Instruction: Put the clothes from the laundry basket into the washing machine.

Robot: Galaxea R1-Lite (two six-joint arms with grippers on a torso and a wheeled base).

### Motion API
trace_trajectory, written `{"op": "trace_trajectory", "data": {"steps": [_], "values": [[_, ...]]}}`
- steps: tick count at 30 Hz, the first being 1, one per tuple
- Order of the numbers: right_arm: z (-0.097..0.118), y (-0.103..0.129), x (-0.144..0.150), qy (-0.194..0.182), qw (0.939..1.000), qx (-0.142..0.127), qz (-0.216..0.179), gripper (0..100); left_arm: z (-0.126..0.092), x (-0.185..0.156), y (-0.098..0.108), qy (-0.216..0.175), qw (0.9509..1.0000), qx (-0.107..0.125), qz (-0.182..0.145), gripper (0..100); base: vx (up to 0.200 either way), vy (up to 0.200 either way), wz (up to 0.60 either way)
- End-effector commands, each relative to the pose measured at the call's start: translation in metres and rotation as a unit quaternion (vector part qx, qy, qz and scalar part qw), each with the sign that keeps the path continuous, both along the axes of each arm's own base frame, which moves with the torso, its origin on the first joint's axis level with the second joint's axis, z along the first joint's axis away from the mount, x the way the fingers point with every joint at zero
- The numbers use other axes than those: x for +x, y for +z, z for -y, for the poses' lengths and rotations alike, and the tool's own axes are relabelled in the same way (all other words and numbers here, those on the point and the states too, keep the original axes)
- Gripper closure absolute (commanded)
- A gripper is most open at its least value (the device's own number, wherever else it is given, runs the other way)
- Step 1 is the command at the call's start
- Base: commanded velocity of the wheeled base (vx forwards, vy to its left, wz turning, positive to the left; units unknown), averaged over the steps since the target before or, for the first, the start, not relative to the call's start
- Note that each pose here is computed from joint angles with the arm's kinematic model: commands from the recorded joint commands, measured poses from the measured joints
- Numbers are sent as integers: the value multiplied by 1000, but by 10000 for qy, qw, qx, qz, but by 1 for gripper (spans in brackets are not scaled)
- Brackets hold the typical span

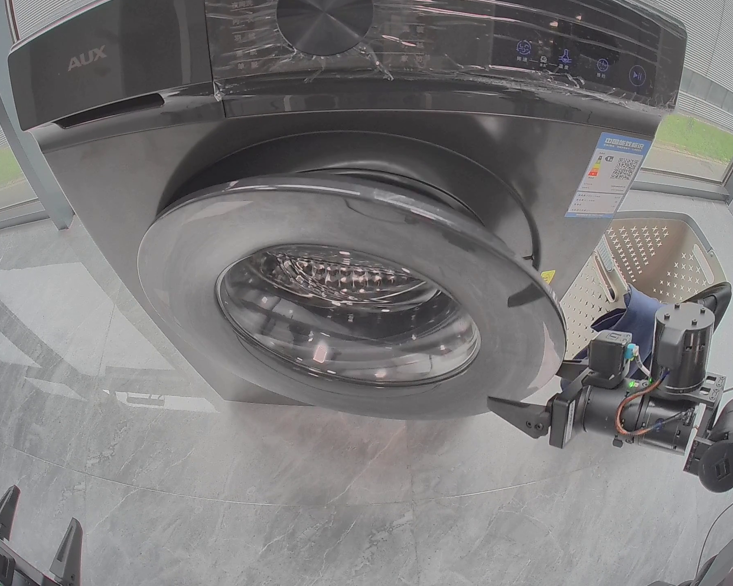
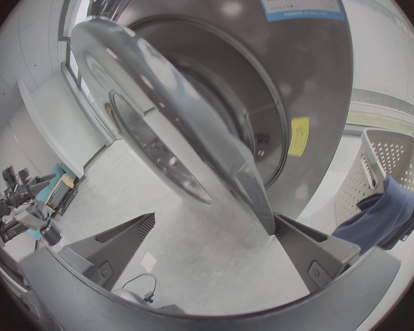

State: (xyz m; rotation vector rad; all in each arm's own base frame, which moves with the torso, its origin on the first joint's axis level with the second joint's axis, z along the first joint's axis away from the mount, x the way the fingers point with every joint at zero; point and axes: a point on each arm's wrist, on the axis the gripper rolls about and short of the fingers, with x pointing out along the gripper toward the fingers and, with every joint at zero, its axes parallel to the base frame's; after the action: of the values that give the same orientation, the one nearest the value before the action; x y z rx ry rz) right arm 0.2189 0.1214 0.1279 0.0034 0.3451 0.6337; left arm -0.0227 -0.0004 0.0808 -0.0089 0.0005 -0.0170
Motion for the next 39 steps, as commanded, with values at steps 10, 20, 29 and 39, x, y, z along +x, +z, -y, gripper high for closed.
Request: {"op": "trace_trajectory", "data": {"steps": [10,20,29,39], "values": [[-4,0,0,4,10000,4,44,0,0,0,-5,-7,10000,-17,10,0,-60,0,0],[-19,-5,-17,400,9992,-37,-80,0,0,0,-5,1,10000,-1,10,0,-120,0,0],[-17,3,-16,294,9995,44,77,0,0,0,-5,-7,10000,-1,10,0,0,0,0],[-30,-4,-9,414,9991,-4,-12,0,0,0,-5,-7,10000,6,10,0,-120,0,0]]}}
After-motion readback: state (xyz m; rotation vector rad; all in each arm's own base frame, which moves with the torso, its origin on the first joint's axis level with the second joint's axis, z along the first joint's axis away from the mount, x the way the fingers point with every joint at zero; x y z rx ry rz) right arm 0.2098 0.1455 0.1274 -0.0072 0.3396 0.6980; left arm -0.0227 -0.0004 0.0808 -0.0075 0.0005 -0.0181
